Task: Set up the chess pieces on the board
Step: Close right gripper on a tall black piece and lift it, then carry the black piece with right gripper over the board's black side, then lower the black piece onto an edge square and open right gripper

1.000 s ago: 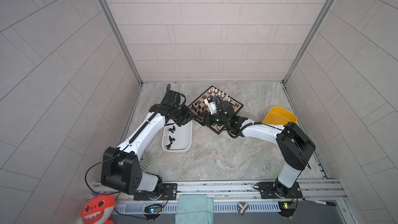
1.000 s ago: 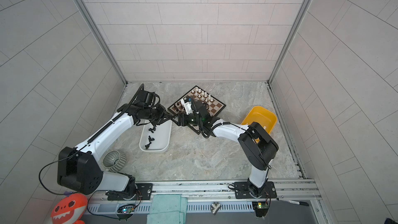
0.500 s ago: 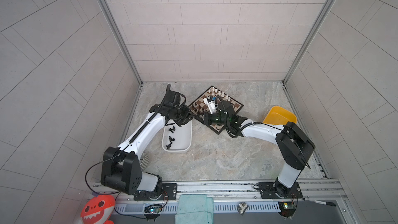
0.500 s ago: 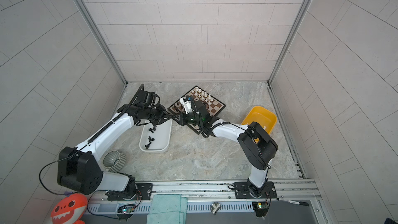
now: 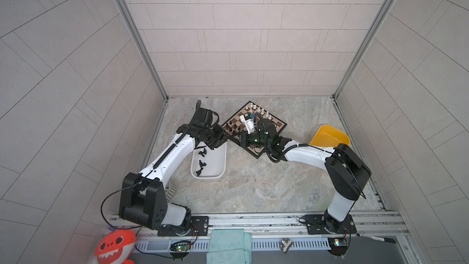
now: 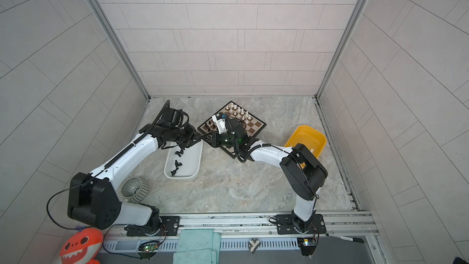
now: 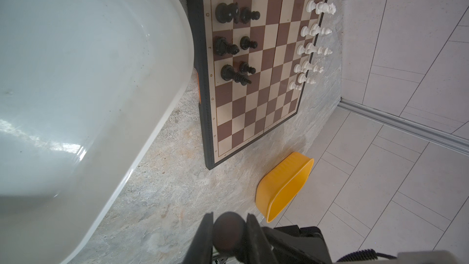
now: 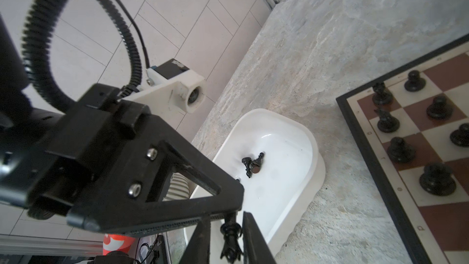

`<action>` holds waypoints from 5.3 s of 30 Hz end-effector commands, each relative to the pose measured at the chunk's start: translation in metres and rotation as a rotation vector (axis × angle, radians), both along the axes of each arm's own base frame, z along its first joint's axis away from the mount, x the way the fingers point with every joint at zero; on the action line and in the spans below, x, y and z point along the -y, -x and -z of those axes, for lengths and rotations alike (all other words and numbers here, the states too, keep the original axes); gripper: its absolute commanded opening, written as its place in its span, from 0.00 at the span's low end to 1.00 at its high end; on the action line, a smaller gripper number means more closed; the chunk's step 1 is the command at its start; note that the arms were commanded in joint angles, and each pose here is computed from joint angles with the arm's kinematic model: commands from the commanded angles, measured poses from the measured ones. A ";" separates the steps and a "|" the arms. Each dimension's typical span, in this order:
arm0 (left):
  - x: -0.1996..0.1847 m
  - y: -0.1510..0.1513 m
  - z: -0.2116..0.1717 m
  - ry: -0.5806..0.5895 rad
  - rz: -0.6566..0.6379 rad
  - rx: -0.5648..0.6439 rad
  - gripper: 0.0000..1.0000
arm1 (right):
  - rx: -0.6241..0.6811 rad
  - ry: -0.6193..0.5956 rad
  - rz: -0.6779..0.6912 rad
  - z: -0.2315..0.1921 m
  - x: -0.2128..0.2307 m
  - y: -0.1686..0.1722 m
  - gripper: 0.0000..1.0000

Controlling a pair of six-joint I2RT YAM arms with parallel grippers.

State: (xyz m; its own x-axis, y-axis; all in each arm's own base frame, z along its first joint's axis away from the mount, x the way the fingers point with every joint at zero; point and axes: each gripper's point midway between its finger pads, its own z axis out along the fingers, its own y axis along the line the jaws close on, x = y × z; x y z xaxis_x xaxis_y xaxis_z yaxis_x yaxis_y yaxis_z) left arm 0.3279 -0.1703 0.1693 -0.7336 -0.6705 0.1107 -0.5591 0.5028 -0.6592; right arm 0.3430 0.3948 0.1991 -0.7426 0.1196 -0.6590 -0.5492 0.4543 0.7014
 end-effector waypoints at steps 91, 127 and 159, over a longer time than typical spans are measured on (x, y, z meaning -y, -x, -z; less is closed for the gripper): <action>-0.059 0.083 0.003 -0.554 0.571 0.392 0.98 | -0.129 1.238 -0.026 0.040 0.123 -0.056 0.00; -0.063 0.084 0.001 -0.567 0.566 0.370 0.98 | -0.119 1.215 -0.136 0.130 0.056 -0.079 0.04; -0.083 0.072 0.019 -0.643 0.454 0.262 0.98 | -0.029 1.116 0.032 0.034 0.070 -0.087 0.40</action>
State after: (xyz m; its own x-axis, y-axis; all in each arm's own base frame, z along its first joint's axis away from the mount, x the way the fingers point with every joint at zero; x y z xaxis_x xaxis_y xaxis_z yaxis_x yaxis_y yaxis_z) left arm 0.2475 -0.1008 0.1526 -0.9086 -0.1090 -0.4032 0.0130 0.9575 -0.2881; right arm 0.4302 0.3394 0.0820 -0.7848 -0.5592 -0.2671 -0.5612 0.8242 -0.0765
